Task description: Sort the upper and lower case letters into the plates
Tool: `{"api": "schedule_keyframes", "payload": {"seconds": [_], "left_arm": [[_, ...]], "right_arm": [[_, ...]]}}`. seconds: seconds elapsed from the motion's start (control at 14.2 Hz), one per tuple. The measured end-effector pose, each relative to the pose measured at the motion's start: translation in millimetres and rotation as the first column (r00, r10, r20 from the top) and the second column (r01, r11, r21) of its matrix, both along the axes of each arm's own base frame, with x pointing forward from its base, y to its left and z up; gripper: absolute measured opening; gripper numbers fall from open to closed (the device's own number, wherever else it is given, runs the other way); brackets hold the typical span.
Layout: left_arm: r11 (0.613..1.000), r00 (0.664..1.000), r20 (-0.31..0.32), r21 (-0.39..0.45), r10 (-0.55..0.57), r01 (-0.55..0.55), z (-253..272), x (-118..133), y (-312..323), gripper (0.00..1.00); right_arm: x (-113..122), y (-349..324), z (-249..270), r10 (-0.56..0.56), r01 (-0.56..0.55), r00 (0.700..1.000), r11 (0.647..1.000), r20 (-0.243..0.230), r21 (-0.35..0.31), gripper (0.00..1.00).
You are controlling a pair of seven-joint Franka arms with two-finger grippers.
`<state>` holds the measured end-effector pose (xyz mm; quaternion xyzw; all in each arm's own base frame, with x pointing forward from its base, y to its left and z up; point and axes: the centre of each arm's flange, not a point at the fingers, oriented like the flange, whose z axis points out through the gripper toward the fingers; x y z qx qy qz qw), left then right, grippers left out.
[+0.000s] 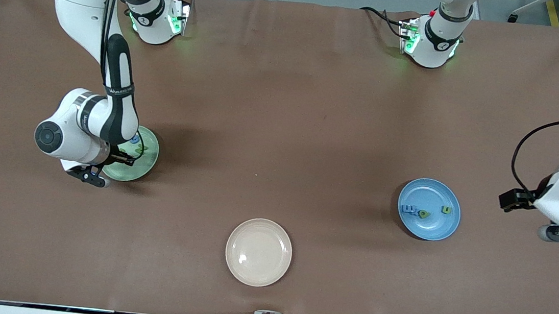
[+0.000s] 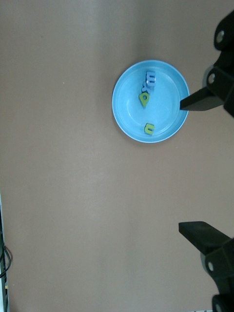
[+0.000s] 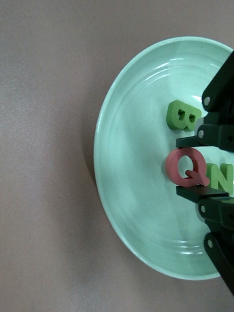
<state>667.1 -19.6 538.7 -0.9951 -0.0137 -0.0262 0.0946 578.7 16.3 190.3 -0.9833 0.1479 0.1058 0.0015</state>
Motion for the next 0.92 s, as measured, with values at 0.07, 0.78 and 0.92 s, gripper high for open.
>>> {"api": "schedule_keyframes", "payload": {"seconds": [0.07, 0.78, 0.92], "left_arm": [[1.0, 1.0, 0.004, -0.003, 0.005, -0.005, 8.8, -2.4, 0.0, 1.0], [0.982, 0.993, -0.011, -0.147, 0.118, -0.118, 102.4, -89.8, -9.6, 1.0], [0.984, 0.995, -0.02, -0.147, 0.096, -0.098, 104.1, -107.7, -26.3, 1.0]], "right_arm": [[0.1, -0.1, 0.0, 0.0, 0.0, 1.0, 1.0, 0.0, 0.0, 0.36], [34.2, -13.2, 62.4, -0.012, 0.016, 0.998, 0.997, -0.058, 0.071, 1.0], [42.4, -23.0, 94.0, -0.014, 0.022, 0.996, 0.996, -0.087, 0.092, 1.0]]}}
